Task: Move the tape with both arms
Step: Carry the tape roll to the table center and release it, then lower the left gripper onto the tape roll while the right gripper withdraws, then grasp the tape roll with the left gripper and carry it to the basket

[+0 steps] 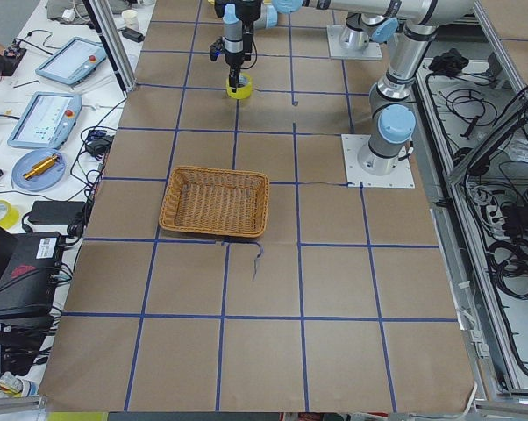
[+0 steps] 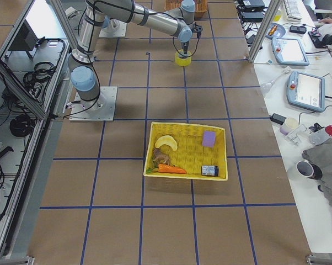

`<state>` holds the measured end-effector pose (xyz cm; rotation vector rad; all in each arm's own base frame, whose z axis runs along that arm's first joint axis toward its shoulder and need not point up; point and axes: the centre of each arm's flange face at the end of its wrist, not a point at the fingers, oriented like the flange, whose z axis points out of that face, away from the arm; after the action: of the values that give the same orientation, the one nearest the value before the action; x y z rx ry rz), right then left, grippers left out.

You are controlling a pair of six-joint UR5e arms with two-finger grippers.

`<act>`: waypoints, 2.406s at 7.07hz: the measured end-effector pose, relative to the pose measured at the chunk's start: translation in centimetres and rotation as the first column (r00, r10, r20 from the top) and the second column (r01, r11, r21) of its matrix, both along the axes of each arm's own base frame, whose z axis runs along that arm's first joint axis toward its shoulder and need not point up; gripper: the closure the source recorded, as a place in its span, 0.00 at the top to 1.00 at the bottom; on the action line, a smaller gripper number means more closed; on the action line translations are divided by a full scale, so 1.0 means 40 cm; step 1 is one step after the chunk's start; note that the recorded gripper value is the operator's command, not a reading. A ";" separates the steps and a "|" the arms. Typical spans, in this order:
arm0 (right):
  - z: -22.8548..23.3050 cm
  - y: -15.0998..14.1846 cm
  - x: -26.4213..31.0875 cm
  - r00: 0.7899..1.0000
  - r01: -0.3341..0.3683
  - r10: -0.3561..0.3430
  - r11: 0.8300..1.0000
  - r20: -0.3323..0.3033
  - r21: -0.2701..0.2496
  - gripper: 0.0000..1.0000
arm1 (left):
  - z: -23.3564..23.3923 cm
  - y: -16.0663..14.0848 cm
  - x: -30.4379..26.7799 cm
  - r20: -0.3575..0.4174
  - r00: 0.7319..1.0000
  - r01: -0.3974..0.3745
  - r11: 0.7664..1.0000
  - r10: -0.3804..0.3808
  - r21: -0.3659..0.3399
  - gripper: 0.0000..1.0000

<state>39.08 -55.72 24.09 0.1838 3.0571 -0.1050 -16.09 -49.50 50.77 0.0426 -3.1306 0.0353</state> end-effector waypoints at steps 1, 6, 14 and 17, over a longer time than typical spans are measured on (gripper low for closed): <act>0.068 -0.006 -0.050 1.000 -0.004 0.004 1.000 -0.010 -0.007 1.00 | -0.025 -0.015 -0.002 -0.009 1.000 0.002 1.000 -0.002 0.001 1.00; 0.428 0.010 -0.615 0.989 -0.128 0.134 0.986 -0.058 0.105 1.00 | -0.515 -0.114 -0.170 -0.133 0.958 -0.244 0.966 0.253 0.083 1.00; 0.536 0.128 -0.689 0.986 -0.139 0.148 0.984 -0.074 0.109 1.00 | -0.799 -0.107 -0.385 -0.114 0.928 -0.339 0.931 0.355 0.137 0.00; 0.529 0.129 -0.686 0.989 -0.126 0.133 0.986 -0.068 0.106 1.00 | -0.666 -0.155 -0.315 -0.093 0.968 -0.225 0.972 0.232 0.073 0.00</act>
<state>11.65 -50.56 45.24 -0.0141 3.1405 0.0523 -28.67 -55.68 24.14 0.3933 -3.0079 -0.0604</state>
